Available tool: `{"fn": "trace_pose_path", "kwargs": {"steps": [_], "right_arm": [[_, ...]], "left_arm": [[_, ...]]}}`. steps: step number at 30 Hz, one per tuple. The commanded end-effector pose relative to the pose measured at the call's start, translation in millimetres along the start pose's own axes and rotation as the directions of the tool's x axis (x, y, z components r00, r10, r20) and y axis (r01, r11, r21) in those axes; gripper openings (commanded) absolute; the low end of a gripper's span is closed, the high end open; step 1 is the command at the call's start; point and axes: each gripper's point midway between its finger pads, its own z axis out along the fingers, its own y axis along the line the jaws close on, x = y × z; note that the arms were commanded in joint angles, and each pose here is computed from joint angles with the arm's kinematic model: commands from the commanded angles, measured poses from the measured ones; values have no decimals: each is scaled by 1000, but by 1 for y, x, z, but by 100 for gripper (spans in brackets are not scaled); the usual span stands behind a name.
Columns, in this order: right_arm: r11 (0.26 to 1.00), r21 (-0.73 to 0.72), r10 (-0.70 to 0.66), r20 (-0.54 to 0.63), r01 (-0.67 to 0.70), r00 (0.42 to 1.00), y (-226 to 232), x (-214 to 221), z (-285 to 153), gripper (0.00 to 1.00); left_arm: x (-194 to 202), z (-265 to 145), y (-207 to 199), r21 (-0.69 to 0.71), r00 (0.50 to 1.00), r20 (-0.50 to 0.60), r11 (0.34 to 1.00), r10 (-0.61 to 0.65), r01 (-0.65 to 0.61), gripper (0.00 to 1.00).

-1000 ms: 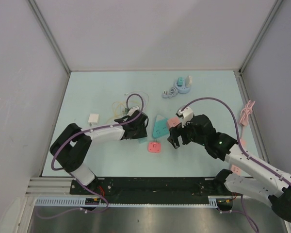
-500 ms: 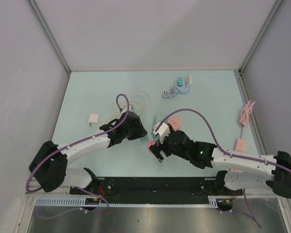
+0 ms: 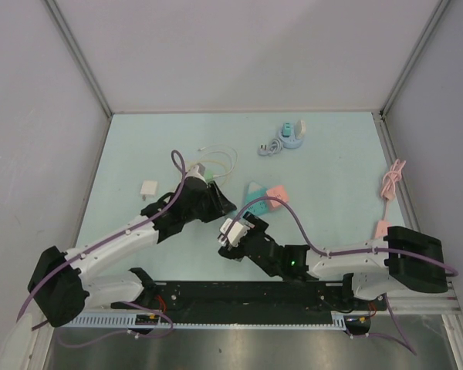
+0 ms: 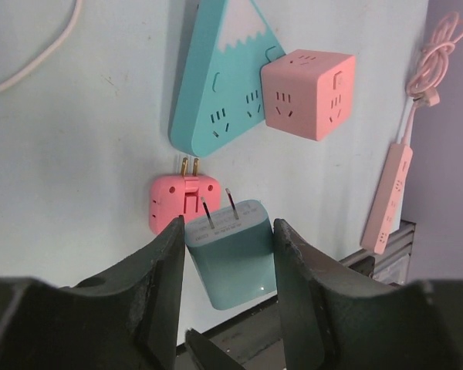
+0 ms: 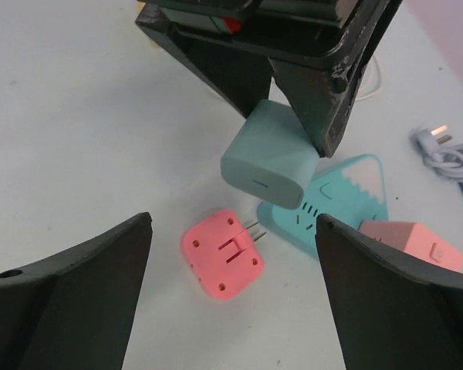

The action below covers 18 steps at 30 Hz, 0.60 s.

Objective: Insert the plug
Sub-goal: Pick up the plug from the center of the board.

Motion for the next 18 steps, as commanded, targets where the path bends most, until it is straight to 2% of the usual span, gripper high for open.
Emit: {"fn": "trace_pose_path", "kwargs": {"steps": [1, 6, 9, 10, 11, 12, 14, 15, 17, 18], "right_arm": [[990, 138, 18, 114, -34, 993, -16, -25, 10, 89], [982, 184, 16, 138, -41, 990, -18, -26, 17, 82], [977, 208, 17, 141, -47, 990, -19, -26, 19, 70], [977, 209, 15, 139, -44, 990, -18, -24, 19, 63], [976, 209, 23, 150, -54, 988, -19, -27, 18, 60], [977, 206, 23, 152, -55, 988, -19, -26, 17, 52], [978, 199, 28, 164, -61, 986, -18, -30, 15, 43], [979, 196, 29, 169, -62, 985, -18, -32, 13, 30], [979, 193, 26, 167, -59, 986, -17, -33, 11, 16], [980, 191, 29, 168, -62, 985, -18, -34, 9, 4]], "left_arm": [[0, -10, -17, 72, 999, -3, 996, -48, 49, 22], [3, -13, -25, 110, 997, -23, 991, -72, 75, 22], [4, -14, -26, 119, 996, -27, 989, -87, 90, 22], [5, -13, -26, 117, 996, -28, 989, -90, 93, 21], [5, -14, -26, 121, 995, -28, 988, -93, 96, 21], [5, -13, -26, 119, 995, -29, 988, -95, 97, 21], [6, -13, -25, 117, 995, -32, 988, -97, 101, 21], [6, -12, -24, 113, 995, -31, 988, -98, 101, 23], [6, -12, -24, 112, 994, -35, 988, -99, 102, 27], [5, -12, -24, 112, 995, -29, 989, -96, 99, 37]]}}
